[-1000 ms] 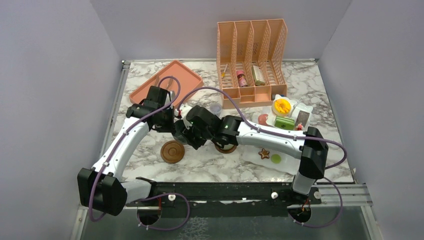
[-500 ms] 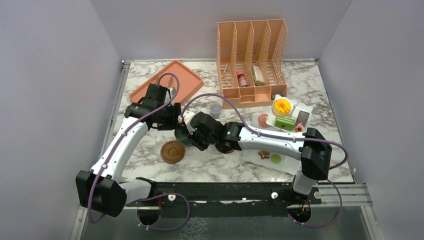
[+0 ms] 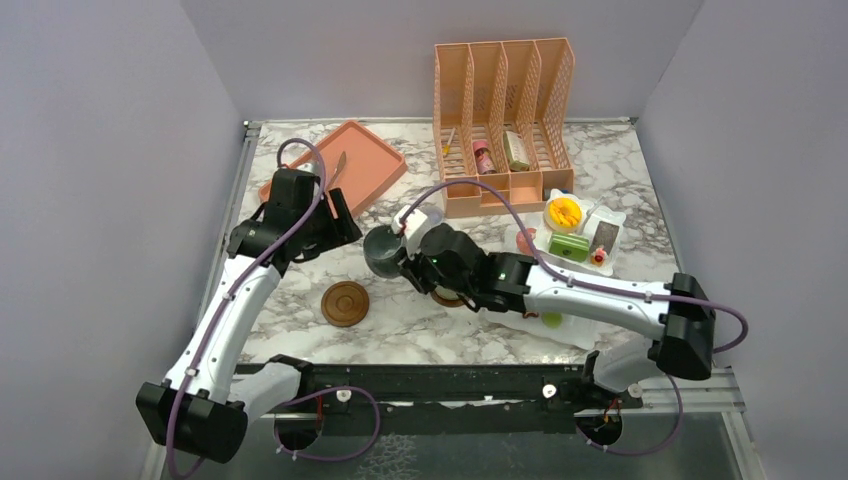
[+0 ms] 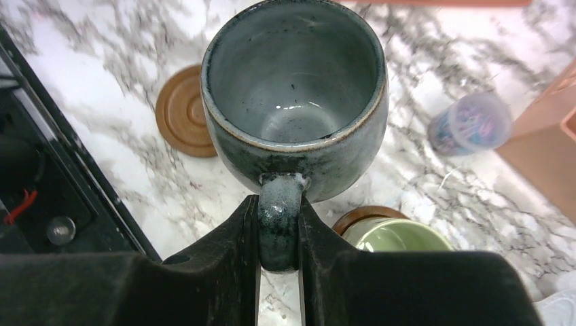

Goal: Serve the afternoon tea
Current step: Move the coaster to the center of the board.

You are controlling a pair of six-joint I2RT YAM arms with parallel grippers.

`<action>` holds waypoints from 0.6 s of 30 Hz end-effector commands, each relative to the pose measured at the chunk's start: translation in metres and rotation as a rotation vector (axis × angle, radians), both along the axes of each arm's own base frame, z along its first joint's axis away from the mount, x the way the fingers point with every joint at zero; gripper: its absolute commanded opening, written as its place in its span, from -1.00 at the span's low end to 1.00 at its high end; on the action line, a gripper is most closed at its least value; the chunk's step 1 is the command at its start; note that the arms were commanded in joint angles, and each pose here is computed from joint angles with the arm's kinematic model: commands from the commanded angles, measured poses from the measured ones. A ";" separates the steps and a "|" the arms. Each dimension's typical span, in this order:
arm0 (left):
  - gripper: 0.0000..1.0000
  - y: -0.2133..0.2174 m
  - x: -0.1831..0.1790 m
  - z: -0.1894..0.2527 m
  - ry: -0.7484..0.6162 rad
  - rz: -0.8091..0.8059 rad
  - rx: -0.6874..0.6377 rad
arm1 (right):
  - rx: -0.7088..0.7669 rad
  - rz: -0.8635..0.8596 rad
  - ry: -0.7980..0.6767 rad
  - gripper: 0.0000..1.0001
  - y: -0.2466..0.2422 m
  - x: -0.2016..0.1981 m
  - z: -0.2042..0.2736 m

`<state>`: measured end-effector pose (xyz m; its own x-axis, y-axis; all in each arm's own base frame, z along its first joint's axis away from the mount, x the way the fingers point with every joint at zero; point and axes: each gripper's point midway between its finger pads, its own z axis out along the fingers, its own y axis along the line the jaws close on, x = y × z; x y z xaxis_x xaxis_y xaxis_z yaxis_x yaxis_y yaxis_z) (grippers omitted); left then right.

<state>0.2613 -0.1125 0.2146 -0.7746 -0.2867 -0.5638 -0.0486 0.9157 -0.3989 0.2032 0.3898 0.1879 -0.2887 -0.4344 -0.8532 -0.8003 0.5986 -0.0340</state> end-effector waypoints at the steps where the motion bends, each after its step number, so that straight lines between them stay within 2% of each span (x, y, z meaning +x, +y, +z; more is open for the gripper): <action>1: 0.34 0.023 0.006 -0.009 -0.015 0.228 -0.051 | 0.265 -0.100 -0.132 -0.98 -0.002 0.016 0.083; 4: 0.33 0.036 0.000 -0.034 0.037 0.369 -0.100 | 0.307 -0.095 -0.157 -0.98 -0.011 0.012 0.100; 7: 0.14 0.051 -0.011 -0.068 0.127 0.503 -0.110 | 0.355 -0.078 -0.178 -0.98 -0.019 0.006 0.116; 13: -0.01 0.085 -0.029 -0.116 0.200 0.643 0.039 | 0.393 -0.053 -0.185 -0.98 -0.027 -0.002 0.131; 18: -0.03 0.092 -0.032 -0.138 0.234 0.668 0.080 | 0.416 -0.047 -0.192 -0.98 -0.033 -0.005 0.138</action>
<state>0.2224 -0.0352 0.0877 -0.6028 -0.6907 -0.3995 -0.6380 0.7179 -0.2786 0.1975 0.3558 0.2686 -0.2037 -0.2147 -0.9552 -0.7694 0.6384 0.0206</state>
